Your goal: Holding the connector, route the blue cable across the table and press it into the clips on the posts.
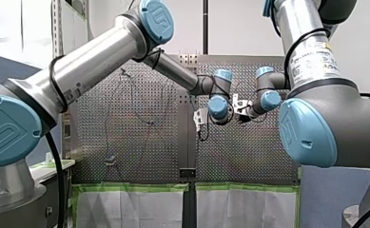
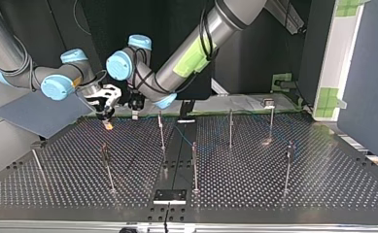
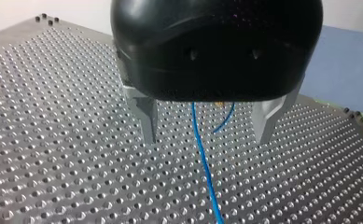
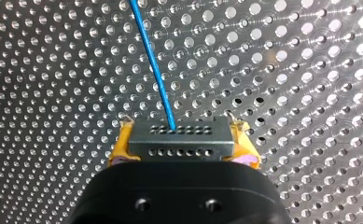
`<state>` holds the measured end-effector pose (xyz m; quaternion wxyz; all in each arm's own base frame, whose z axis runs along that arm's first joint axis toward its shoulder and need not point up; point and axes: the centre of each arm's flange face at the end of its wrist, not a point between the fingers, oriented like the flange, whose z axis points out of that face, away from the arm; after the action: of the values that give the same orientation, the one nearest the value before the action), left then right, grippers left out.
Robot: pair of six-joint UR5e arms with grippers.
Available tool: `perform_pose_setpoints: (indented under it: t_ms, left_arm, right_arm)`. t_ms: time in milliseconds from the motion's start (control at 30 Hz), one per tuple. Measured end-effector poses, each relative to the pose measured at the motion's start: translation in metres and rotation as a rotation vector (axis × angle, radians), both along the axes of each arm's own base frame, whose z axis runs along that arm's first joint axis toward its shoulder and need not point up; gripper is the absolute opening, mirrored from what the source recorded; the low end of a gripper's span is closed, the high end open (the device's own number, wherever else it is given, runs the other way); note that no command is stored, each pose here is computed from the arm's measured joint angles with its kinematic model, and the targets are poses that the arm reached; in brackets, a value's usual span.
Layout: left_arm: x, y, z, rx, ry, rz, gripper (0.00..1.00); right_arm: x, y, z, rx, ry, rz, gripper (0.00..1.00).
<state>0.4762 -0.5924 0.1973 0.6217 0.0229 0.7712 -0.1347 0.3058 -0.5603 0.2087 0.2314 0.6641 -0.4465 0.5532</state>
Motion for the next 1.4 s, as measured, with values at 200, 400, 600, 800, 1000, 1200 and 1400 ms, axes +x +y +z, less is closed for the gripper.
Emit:
perform_pose_setpoints:
  t_ms: [200, 400, 600, 800, 1000, 1200, 1400]
  left_arm:
    - [0.023, 0.005, 0.004, -0.025, -0.02, 0.024, 1.0]
    - [0.03, 0.007, 0.003, -0.039, -0.023, 0.022, 1.0]
    - [0.029, -0.002, -0.011, -0.034, 0.003, -0.004, 1.0]
    - [0.036, -0.008, -0.033, -0.031, 0.022, 0.011, 1.0]
    - [0.036, -0.009, -0.038, -0.025, 0.021, 0.032, 0.74]
    - [0.029, -0.013, -0.038, -0.021, 0.018, 0.039, 0.16]
    - [0.021, -0.019, -0.033, -0.023, 0.006, 0.061, 0.0]
  right_arm:
    - [0.0, 0.0, 0.0, 0.0, 0.0, 0.0, 0.0]
    - [0.0, 0.0, 0.0, -0.001, 0.001, 0.0, 0.0]
    - [0.0, 0.0, 0.001, -0.002, -0.002, 0.007, 0.0]
    - [0.0, 0.0, 0.001, -0.002, -0.004, 0.012, 0.0]
    - [0.0, 0.0, 0.002, -0.003, -0.005, 0.012, 0.0]
    - [0.0, 0.0, 0.003, -0.004, -0.006, 0.012, 0.0]
    - [0.001, -0.001, 0.011, -0.017, -0.008, 0.013, 0.0]
